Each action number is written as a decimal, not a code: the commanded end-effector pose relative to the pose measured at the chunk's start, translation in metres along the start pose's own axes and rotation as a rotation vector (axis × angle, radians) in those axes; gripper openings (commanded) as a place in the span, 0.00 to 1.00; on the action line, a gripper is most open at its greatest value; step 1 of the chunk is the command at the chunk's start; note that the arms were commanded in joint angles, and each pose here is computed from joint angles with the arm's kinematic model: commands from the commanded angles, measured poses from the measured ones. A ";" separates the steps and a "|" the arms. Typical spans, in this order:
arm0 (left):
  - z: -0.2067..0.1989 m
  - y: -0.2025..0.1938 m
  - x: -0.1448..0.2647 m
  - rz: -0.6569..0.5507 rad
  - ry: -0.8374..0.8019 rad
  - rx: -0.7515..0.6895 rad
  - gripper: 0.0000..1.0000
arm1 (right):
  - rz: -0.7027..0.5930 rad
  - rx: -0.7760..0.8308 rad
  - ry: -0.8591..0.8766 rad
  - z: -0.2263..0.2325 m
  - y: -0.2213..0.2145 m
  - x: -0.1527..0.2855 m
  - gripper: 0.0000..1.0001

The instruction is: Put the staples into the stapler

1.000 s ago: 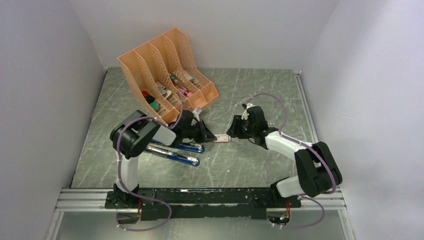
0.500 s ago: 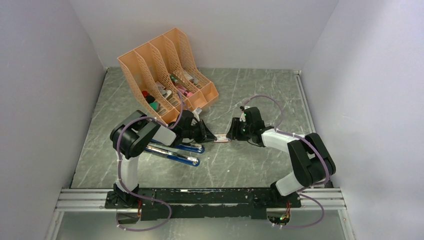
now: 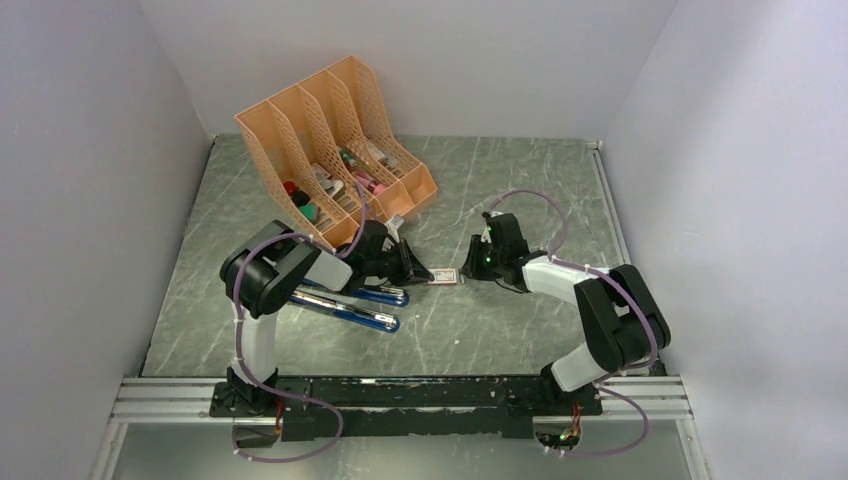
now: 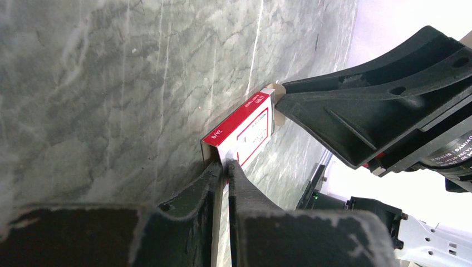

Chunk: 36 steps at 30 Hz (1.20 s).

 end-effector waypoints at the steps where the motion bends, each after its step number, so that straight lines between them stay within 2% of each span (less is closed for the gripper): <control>1: -0.005 0.006 0.001 -0.006 -0.020 -0.027 0.13 | 0.012 -0.007 -0.051 -0.006 -0.003 0.002 0.26; 7: -0.005 0.006 0.001 -0.005 -0.019 -0.028 0.13 | 0.002 -0.005 -0.042 -0.004 -0.002 0.003 0.17; 15: -0.004 0.006 0.000 -0.005 -0.016 -0.026 0.12 | 0.036 0.009 0.031 0.000 -0.004 -0.001 0.10; 20: -0.004 0.006 0.000 -0.006 -0.014 -0.025 0.12 | 0.048 0.007 0.041 0.000 -0.006 -0.002 0.00; 36: -0.005 0.009 0.003 -0.012 -0.012 -0.024 0.12 | 0.010 0.020 -0.179 -0.014 -0.001 0.007 0.00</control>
Point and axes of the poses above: each gripper's point midway between its finger pads, its own x axis back along the fingers, its own z axis along the line the jaws close on, y = z × x, the point moved 10 cm from there along x, back along the fingers, and after that the axes turned 10 degrees about -x, right-handed, at the moved point
